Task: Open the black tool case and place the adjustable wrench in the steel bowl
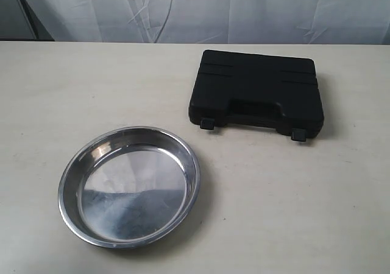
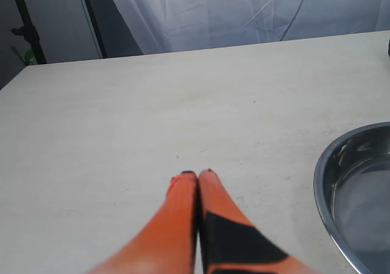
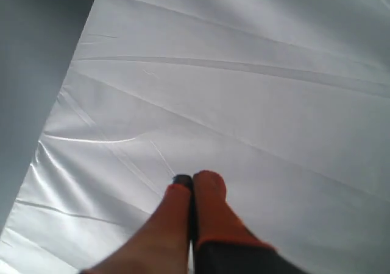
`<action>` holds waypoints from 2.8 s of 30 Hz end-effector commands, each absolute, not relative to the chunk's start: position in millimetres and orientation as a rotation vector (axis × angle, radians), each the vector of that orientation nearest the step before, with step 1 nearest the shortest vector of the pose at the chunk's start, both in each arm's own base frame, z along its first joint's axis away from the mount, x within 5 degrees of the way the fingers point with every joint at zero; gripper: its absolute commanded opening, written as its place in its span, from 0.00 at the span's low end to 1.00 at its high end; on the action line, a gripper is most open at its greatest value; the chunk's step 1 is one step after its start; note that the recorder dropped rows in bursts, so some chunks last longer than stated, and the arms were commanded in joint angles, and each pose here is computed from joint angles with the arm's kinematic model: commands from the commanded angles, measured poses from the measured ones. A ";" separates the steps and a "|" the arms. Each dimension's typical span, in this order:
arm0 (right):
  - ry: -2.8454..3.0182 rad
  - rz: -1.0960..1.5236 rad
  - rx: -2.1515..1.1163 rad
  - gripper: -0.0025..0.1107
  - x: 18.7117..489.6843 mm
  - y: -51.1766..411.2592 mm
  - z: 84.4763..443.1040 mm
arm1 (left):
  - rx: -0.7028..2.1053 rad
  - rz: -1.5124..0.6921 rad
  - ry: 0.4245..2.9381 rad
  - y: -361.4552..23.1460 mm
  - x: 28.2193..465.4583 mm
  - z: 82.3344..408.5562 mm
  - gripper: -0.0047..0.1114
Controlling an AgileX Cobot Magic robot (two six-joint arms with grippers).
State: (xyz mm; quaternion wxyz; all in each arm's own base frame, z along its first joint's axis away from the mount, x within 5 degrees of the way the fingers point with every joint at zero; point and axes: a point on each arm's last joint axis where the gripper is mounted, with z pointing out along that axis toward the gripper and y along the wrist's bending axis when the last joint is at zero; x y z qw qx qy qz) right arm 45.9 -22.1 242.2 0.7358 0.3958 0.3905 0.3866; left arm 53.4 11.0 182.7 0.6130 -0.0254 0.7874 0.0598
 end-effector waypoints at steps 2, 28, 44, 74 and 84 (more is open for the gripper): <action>0.637 0.838 0.736 0.01 27.7 -24.7 283.9 | -0.059 0.141 1.803 11.1 53.3 184.4 0.04; 2.759 0.193 -1.089 0.14 347.7 118.9 219.7 | -0.060 0.142 1.805 11.1 53.2 184.3 0.04; 2.652 0.126 -1.147 0.45 369.8 145.4 169.9 | -0.060 0.142 1.805 11.1 53.2 184.3 0.04; 2.598 0.117 -1.301 0.02 378.0 148.9 134.6 | -0.060 0.142 1.805 11.1 53.2 184.3 0.04; 2.647 0.205 -1.276 0.02 367.0 149.8 156.2 | -0.060 0.142 1.805 11.1 53.2 184.3 0.04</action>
